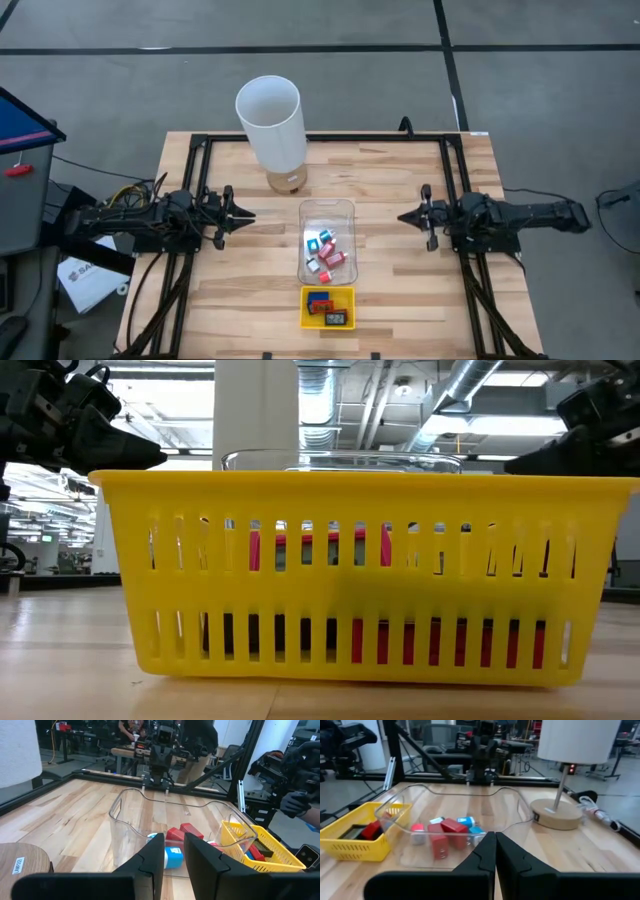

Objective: Pick & Place Office items
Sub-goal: Return to Home Position

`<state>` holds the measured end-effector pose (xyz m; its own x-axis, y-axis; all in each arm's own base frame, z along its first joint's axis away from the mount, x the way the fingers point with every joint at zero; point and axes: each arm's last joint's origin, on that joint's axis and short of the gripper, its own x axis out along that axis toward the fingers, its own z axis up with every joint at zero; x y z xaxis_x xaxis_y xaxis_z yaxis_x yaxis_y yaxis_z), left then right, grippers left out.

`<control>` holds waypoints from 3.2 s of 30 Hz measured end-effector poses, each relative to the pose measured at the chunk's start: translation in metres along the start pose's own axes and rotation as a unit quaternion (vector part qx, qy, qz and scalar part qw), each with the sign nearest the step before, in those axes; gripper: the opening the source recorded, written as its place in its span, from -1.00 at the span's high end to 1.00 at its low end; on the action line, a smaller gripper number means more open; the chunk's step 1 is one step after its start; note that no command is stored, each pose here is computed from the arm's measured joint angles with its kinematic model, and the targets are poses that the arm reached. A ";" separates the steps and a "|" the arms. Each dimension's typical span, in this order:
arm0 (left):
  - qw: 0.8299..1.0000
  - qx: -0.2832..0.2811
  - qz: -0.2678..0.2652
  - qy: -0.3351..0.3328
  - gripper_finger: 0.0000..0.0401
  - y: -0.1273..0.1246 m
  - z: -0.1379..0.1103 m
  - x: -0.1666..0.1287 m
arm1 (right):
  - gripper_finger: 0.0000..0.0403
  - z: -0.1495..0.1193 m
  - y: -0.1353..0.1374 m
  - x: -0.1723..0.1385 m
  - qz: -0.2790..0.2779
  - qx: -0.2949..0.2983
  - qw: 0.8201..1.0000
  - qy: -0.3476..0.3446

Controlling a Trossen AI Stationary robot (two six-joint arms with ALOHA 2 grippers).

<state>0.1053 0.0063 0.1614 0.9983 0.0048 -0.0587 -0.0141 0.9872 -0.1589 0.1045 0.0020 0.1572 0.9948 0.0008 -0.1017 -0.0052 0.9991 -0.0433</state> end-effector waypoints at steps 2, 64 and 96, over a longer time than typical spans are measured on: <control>1.000 0.000 0.000 0.000 0.65 0.000 0.000 0.000 | 1.00 0.001 -0.001 0.000 -0.004 0.005 1.000 -0.004; 1.000 0.000 0.000 0.000 0.65 0.000 0.000 0.000 | 1.00 0.000 -0.001 0.000 -0.005 0.117 0.993 -0.002; 1.000 0.000 0.000 0.000 0.65 0.000 0.000 0.000 | 1.00 0.000 -0.001 0.000 -0.005 0.117 0.993 -0.003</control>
<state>0.1053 0.0062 0.1613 0.9982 0.0043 -0.0591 -0.0136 0.9872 -0.1590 0.1043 0.0008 0.1572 0.9952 -0.0096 -0.0974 0.0279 0.9817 0.1885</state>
